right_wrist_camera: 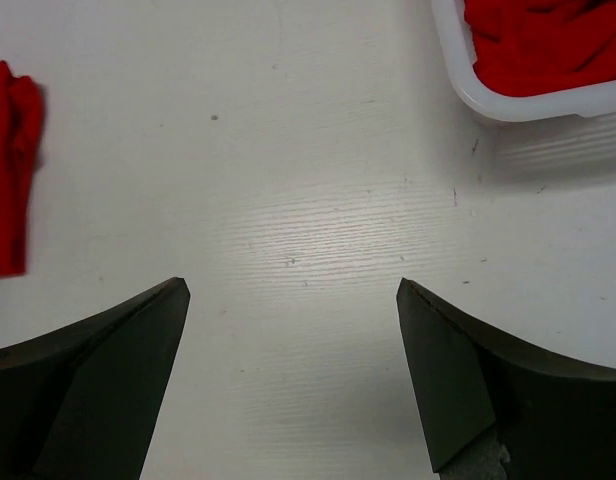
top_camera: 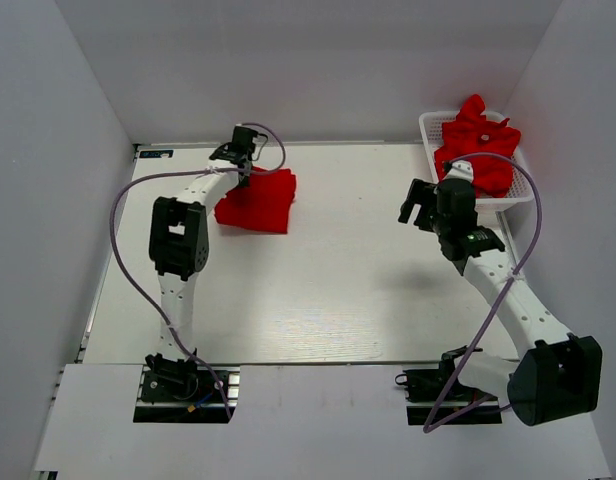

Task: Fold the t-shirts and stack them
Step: Put the neatly folded tshirt into the corner of the board with the left arm

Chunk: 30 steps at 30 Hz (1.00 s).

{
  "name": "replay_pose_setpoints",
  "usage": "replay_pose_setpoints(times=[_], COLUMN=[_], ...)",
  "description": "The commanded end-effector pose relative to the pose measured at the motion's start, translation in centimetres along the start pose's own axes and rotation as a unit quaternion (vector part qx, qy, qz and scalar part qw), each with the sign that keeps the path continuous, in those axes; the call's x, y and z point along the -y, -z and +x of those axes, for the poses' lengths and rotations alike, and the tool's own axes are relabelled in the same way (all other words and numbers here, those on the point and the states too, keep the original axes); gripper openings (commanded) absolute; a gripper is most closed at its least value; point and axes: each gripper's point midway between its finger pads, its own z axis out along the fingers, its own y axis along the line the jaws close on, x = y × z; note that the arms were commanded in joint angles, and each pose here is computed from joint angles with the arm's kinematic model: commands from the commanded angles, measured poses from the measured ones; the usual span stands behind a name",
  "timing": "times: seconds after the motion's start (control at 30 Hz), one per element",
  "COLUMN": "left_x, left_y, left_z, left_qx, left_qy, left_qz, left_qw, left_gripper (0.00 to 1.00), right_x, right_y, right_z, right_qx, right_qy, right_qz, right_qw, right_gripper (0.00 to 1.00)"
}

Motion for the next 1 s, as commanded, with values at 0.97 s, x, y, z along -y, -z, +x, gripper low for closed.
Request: replay_pose_setpoints(times=[0.97], left_x=[-25.4], left_y=[-7.4], left_z=[-8.6], left_qx=[0.1], left_qy=[-0.02], left_qz=[-0.237], left_qw=[0.966], left_gripper=[0.0], right_x=[3.5], right_y=[-3.7], right_z=[1.9], right_qx=[-0.06], right_qy=[0.031], right_qz=[0.113], right_qw=[0.991], right_gripper=[0.9])
